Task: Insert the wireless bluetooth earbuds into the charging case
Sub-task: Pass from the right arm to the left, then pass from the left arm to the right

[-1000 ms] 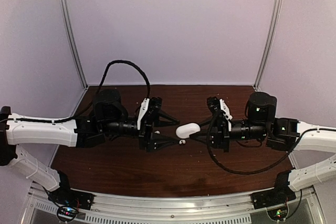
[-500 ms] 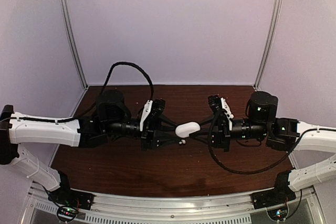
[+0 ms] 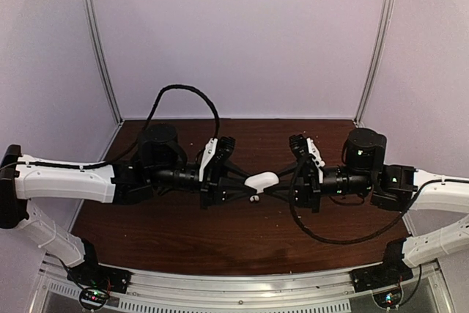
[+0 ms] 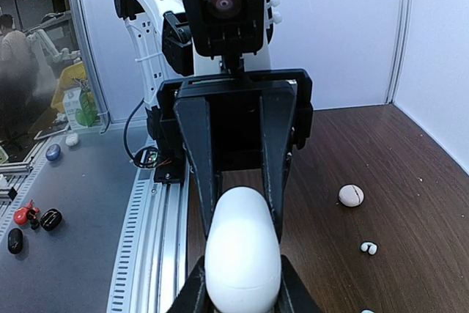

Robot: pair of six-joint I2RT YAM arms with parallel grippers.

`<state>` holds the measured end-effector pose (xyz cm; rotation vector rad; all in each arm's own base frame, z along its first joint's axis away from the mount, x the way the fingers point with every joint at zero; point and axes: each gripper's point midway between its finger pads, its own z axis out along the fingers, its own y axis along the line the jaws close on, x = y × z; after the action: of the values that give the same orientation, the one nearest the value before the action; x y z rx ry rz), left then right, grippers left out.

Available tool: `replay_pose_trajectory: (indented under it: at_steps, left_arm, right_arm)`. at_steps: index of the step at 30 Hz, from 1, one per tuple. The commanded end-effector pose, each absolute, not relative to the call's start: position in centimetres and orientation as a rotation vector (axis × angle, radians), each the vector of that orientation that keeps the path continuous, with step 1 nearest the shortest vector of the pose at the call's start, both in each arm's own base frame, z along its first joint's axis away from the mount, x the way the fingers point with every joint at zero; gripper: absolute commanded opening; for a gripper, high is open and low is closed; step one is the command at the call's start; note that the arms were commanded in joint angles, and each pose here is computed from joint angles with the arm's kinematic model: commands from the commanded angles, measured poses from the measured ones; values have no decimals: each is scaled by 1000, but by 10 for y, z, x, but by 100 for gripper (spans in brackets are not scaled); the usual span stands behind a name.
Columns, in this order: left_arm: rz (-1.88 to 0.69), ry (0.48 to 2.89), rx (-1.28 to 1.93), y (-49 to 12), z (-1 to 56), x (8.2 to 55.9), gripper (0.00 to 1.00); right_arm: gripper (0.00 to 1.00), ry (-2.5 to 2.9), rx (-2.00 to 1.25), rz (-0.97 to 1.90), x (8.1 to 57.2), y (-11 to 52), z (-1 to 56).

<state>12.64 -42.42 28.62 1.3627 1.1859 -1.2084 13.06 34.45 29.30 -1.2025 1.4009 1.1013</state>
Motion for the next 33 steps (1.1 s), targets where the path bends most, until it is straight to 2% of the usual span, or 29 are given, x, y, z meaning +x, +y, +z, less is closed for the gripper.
replay_pose_trajectory:
  at_steps: [1,4,7,13,19,25,33]
  left_arm:
    - [-1194,1142,1390,-429,296,125,8]
    - [-1186,1132,1409,-431,296,125,4]
    - [-1191,1129,1414,-431,297,124,0]
    - [-1200,1135,1421,-434,294,124,0]
    - [-1202,1142,1428,-435,291,124,0]
    - [-1204,1139,1426,-435,292,124,0]
    - [-1199,1144,1428,-435,289,124,0]
  right_arm:
    - [27,1405,-1224,1112,129,346,293]
    - [33,1428,-1240,1103,130,348,288]
    - [33,1437,-1244,1095,132,348,286]
    - [32,1431,-1248,1101,131,349,287]
    - [37,1412,-1249,1110,129,349,292]
    - [29,1415,-1248,1114,129,350,290]
    - [27,1413,-1240,1125,128,349,292]
